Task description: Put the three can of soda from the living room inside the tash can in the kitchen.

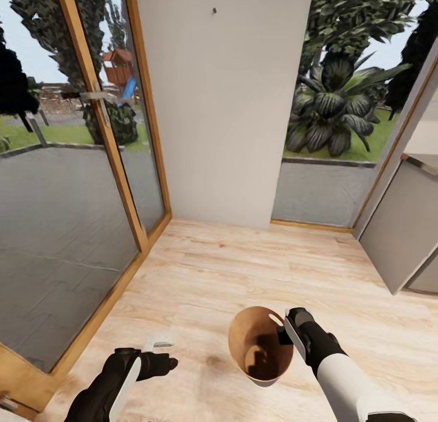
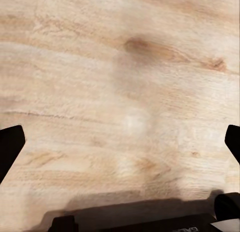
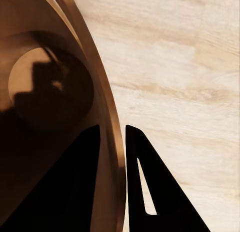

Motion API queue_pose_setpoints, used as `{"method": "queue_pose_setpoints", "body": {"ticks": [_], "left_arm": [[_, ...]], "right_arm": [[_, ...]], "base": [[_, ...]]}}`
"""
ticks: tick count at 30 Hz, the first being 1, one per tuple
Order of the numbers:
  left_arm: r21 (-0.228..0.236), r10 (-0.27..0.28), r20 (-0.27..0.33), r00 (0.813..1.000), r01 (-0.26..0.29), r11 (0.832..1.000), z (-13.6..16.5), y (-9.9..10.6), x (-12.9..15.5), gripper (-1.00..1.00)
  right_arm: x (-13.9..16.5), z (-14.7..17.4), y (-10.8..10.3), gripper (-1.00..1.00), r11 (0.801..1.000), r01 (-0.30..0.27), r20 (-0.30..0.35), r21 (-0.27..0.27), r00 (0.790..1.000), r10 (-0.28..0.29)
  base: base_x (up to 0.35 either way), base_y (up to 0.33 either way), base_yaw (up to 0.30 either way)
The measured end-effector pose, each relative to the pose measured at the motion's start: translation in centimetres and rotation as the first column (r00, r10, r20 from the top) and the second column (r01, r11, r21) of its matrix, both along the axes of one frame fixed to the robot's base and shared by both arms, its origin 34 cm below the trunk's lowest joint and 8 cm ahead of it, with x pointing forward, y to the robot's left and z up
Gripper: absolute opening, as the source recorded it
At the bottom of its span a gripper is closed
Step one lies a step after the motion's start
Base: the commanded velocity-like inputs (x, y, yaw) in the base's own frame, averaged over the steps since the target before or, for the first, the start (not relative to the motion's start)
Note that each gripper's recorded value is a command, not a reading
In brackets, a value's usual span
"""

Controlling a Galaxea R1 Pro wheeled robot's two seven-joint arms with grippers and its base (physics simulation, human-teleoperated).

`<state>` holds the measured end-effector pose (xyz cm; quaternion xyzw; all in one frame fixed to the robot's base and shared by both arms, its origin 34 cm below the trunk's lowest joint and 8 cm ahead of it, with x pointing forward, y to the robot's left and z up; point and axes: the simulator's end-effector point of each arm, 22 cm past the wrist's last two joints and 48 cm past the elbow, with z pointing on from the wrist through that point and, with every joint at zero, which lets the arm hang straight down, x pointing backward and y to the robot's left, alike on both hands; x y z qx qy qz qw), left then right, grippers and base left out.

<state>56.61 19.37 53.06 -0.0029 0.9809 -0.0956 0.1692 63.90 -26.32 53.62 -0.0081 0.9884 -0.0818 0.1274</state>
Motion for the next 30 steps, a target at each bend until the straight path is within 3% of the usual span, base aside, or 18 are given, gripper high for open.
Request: {"method": "queue_pose_setpoints", "body": {"ticks": [11,17,24,30], "left_arm": [[0.009,0.002,-0.012,1.000,-0.002,1.000,1.5,0.2,-0.1,1.00],[0.074,0.031,-0.003,1.000,-0.030,0.997,2.3,1.3,0.2,1.00],[0.076,0.034,-0.009,0.999,-0.034,0.997,3.3,0.7,0.2,1.00],[0.072,0.036,-0.011,0.999,-0.035,0.997,4.3,0.4,0.2,1.00]], "right_arm": [[-0.1,1.6,-0.7,-1.00,1.000,0.005,-0.010,-0.010,1.000,-0.005],[-0.2,2.4,-1.5,-1.00,1.000,0.006,-0.020,-0.023,1.000,-0.007],[-0.4,3.4,-2.3,-1.00,0.999,0.015,-0.028,-0.029,0.999,-0.015],[-0.4,4.4,-2.6,-1.00,0.999,0.017,-0.030,-0.033,0.999,-0.018]], "base": [[0.000,0.000,0.253],[0.000,0.000,0.261],[0.000,0.000,0.253],[0.000,0.000,0.060]]}}
